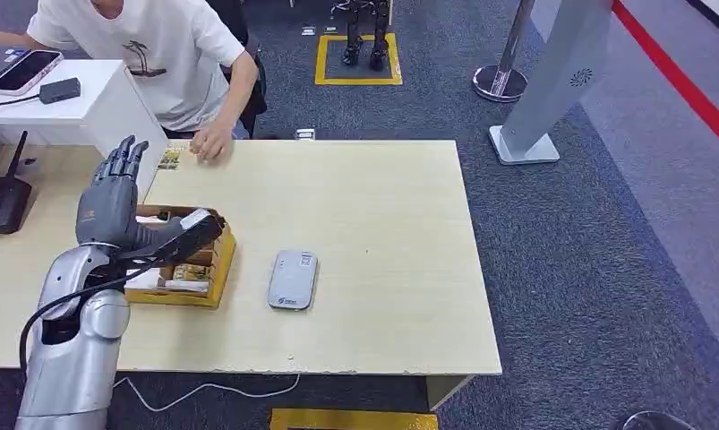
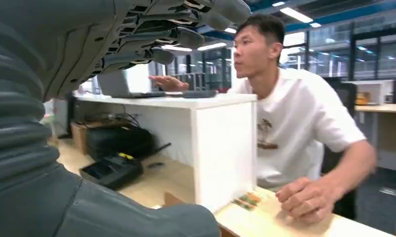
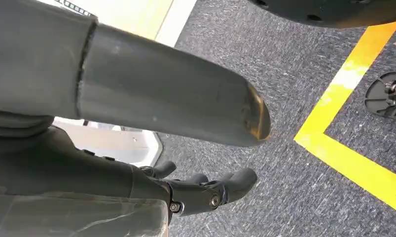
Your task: Pass the card to the sensor for recognition and then transmit it.
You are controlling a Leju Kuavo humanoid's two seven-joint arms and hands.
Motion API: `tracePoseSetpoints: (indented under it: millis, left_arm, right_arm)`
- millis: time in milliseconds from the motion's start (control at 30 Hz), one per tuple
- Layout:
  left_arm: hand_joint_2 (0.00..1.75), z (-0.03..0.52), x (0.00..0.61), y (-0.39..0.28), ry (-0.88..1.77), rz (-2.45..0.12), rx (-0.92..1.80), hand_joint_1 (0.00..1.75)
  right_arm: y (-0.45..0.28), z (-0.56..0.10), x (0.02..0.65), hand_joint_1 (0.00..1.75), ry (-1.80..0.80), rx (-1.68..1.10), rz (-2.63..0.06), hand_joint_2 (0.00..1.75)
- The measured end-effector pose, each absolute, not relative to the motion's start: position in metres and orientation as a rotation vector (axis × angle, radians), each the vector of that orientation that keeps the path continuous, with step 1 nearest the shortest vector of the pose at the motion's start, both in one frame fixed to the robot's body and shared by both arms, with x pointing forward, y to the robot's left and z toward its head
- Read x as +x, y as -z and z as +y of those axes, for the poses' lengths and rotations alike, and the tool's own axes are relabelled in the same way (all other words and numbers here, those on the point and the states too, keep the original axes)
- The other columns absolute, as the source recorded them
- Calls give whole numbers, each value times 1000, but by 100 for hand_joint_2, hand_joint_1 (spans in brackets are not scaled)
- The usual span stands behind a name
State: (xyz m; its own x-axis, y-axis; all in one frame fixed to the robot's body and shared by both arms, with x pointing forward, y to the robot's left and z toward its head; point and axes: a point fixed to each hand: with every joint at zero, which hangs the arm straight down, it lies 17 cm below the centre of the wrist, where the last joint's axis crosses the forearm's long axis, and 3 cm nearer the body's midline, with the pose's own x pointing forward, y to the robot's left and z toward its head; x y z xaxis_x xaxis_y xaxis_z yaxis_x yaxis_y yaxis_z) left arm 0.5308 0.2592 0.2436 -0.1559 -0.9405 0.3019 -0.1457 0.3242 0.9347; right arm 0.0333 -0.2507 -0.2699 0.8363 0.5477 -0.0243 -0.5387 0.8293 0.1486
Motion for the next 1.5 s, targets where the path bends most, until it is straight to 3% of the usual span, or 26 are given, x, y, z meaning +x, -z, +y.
tracePoseSetpoints:
  millis: [567, 1500]
  left_arm:
    - [175, 219, 512, -222, 1084, -1617, 898, 0]
    - [175, 219, 472, -177, 1204, -1574, 823, 0]
  right_arm:
    - [270, -251, 33, 0, -572, 139, 66, 0]
    - [270, -250, 32, 0, -546, 143, 66, 0]
